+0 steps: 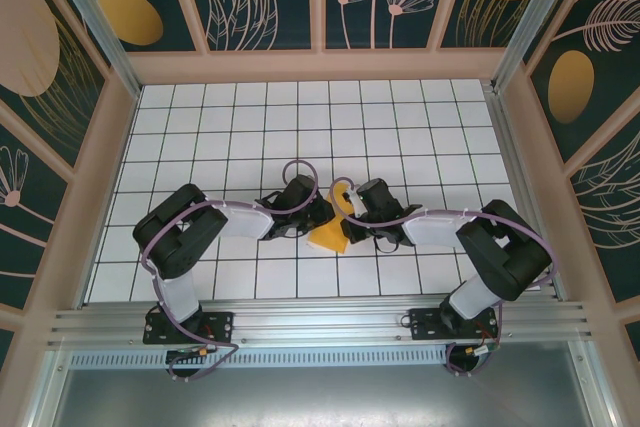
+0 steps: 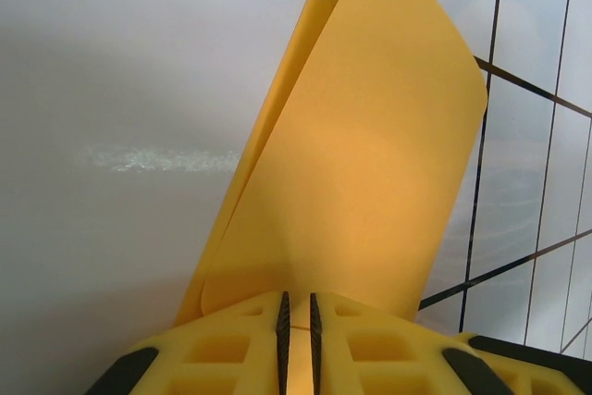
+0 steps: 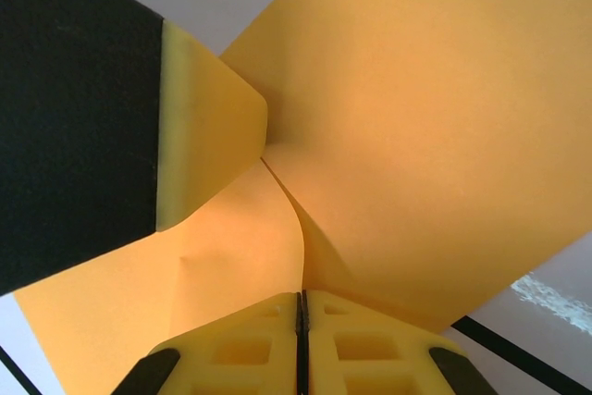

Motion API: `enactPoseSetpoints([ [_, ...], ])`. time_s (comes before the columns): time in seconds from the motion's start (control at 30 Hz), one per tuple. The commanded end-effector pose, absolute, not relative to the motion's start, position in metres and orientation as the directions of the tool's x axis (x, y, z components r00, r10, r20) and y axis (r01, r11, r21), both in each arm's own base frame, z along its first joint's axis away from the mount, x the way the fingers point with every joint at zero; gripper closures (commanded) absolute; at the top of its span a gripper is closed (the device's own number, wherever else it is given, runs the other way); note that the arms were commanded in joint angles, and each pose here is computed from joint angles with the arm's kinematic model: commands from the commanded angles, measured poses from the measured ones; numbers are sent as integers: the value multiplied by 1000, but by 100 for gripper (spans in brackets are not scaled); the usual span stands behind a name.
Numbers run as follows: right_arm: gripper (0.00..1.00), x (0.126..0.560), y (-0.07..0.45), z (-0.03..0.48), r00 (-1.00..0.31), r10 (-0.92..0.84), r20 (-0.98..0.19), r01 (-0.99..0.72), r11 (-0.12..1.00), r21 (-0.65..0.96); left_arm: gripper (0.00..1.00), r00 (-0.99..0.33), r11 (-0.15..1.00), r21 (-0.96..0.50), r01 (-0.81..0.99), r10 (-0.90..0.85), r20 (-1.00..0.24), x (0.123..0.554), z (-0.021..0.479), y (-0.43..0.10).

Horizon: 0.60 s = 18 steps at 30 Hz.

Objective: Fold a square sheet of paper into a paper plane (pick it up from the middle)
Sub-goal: Fold the triangle a second time at the center of the table.

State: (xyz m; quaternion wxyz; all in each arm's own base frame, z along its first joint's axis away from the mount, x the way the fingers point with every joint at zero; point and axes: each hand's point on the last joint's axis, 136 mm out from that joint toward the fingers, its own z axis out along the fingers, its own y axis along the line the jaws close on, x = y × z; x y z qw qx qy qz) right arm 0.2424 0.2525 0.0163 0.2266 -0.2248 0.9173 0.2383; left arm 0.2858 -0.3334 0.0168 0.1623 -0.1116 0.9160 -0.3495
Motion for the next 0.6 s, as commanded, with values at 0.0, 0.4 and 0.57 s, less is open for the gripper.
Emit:
enactPoseSetpoints([
  [0.0,88,233,238,-5,-839,-317,-442,-477,819,318,82,-932,757,-645,-104,-302,-203,278,10,-324],
  [0.4,88,233,238,-3,-835,-316,-450,-481,818,317,84,-937,609,-790,-67,-310,-160,267,64,-342],
  [0.57,88,233,238,-3,-835,-318,-448,-481,818,317,85,-945,620,-778,-105,-306,-117,263,46,-345],
])
